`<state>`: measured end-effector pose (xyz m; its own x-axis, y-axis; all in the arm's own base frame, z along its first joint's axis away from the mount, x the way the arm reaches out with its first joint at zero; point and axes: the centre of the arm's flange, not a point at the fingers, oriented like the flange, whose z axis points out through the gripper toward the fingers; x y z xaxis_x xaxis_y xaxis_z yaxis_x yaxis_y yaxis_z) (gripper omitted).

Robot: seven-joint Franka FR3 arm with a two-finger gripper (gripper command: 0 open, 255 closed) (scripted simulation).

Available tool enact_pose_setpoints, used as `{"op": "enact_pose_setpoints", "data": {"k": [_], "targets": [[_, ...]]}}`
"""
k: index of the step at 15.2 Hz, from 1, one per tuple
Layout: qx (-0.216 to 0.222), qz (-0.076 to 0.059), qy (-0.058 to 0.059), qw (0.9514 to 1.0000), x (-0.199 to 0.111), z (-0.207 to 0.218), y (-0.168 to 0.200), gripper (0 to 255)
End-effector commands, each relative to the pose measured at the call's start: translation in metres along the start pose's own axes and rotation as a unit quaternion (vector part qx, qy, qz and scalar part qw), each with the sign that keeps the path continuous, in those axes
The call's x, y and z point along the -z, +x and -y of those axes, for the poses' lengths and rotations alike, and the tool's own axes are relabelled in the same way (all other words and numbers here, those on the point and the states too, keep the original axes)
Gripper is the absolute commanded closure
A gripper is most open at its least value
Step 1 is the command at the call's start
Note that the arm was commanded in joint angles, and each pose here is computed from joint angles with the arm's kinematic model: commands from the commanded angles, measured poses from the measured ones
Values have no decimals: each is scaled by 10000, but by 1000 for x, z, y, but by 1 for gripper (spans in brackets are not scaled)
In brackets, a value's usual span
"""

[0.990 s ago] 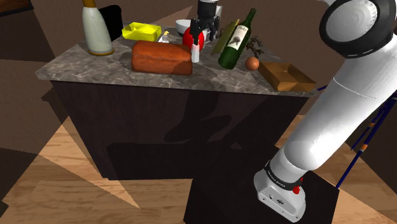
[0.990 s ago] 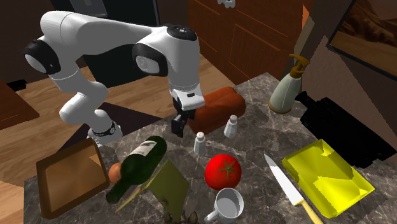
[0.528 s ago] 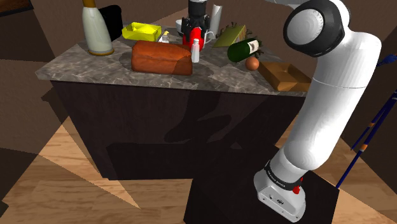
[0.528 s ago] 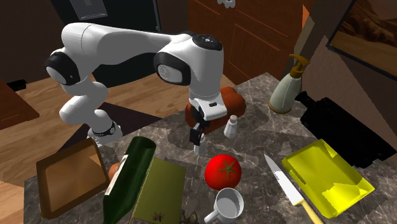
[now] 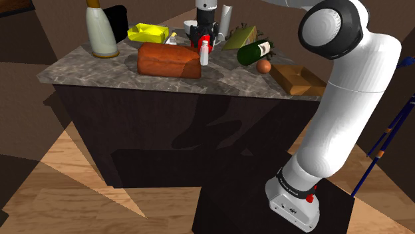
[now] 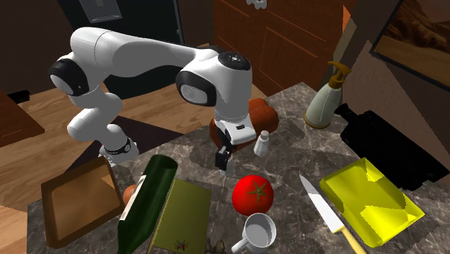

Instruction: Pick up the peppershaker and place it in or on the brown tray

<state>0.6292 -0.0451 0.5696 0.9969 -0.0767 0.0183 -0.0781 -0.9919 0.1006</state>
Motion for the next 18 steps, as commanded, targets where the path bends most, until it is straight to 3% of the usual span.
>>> {"op": "enact_pose_setpoints", "data": {"k": [1,4,5,14,18], "targets": [[0,-1,0,10000,-1,0,0,0],[0,-1,0,10000,-1,0,0,0],[0,-1,0,10000,-1,0,0,255],[0,-1,0,10000,-1,0,0,255],[0,-1,0,10000,20,-2,0,255]]}}
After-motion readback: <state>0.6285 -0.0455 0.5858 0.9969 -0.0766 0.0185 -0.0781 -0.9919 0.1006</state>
